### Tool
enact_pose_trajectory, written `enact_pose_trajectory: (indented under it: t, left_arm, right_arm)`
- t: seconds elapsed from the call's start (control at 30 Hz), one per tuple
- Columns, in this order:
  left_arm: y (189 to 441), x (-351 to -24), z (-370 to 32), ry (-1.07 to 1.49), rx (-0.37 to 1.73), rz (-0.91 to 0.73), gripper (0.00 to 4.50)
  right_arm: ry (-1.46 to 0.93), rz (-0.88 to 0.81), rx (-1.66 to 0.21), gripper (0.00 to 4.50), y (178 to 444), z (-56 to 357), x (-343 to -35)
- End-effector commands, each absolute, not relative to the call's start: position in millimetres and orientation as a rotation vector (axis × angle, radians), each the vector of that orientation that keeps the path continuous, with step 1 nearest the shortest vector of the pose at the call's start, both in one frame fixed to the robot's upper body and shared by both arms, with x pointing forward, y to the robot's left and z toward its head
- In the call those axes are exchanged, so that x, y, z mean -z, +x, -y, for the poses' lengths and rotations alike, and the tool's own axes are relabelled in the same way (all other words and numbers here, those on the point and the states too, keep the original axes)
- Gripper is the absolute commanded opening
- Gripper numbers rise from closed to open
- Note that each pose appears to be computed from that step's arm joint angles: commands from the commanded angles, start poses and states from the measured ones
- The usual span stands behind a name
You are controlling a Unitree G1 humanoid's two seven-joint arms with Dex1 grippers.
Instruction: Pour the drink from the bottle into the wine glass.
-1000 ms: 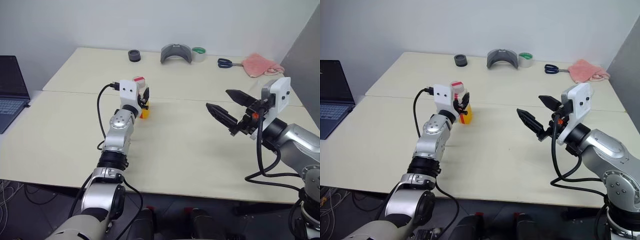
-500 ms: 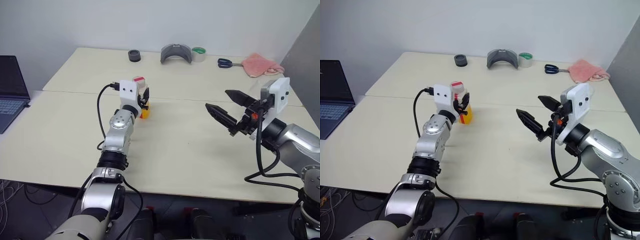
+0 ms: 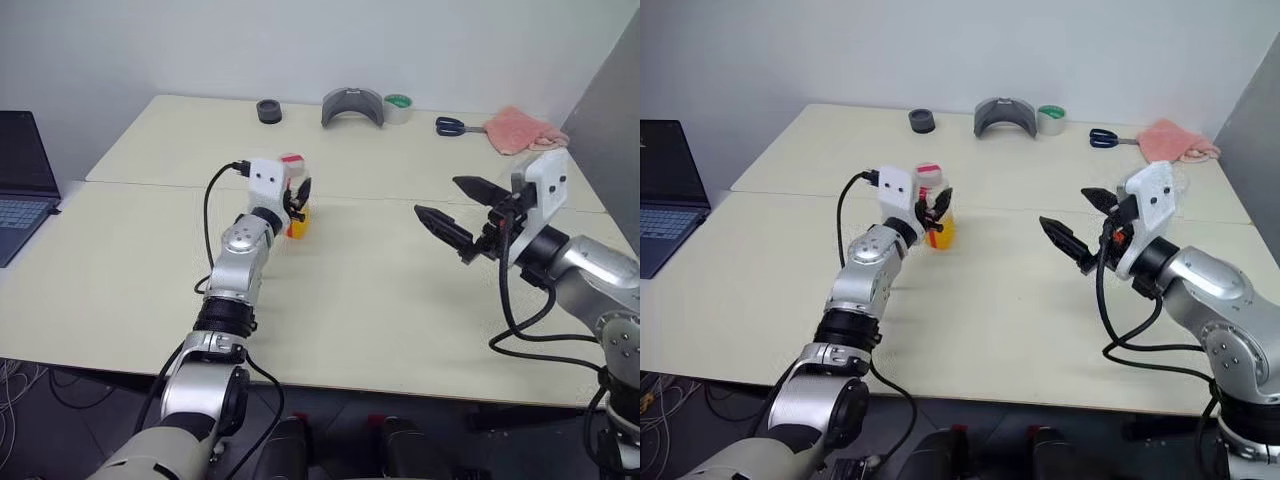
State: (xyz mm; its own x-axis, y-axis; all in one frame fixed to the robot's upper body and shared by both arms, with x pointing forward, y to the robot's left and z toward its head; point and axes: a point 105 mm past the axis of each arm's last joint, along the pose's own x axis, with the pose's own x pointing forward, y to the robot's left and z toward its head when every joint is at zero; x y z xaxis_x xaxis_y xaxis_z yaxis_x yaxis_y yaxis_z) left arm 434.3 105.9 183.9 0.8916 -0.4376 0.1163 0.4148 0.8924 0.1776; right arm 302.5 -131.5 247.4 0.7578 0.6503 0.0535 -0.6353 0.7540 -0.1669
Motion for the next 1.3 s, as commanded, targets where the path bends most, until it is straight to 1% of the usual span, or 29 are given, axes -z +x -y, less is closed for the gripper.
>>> enact_pose_trajectory:
  t: [0.03,0.1,0.2,0.3,0.47,0.83,1.13,1.3]
  left_arm:
    - [417.5,-226.6,-68.6,0.174,0.651,0.291,1.92]
    - [409.4,-230.3,-54.3,0.188,0.746,0.306,1.92]
    - [398.8,-235.5,-37.1,0.178,0.862,0.317,1.92]
    - [382.0,-234.6,-16.9,0.158,1.019,0.292,1.92]
    - [365.2,-235.2,-5.2,0.109,1.157,0.246,1.92]
    - [359.8,-237.7,1.2,0.094,1.234,0.211,1.92]
    - [345.9,-233.4,3.3,0.112,1.347,0.199,1.92]
    - [339.6,-242.2,-2.2,0.096,1.352,0.246,1.92]
  right_arm:
    - [-0.136,0.161,-0.768,4.5,302.0,117.5,-264.5]
    - [-0.125,0.164,-0.785,4.5,304.8,111.8,-268.2]
    - [-0.112,0.157,-0.761,4.5,315.6,109.3,-271.3]
    - [-0.072,0.164,-0.742,4.5,323.8,107.6,-279.2]
    - [-0.045,0.163,-0.719,4.5,328.5,107.6,-282.8]
    - [-0.035,0.171,-0.734,4.5,322.5,94.1,-280.5]
    - [0.006,0.173,-0.886,4.5,304.6,78.7,-283.2]
    - [0.025,0.164,-0.973,4.5,292.0,74.4,-286.4]
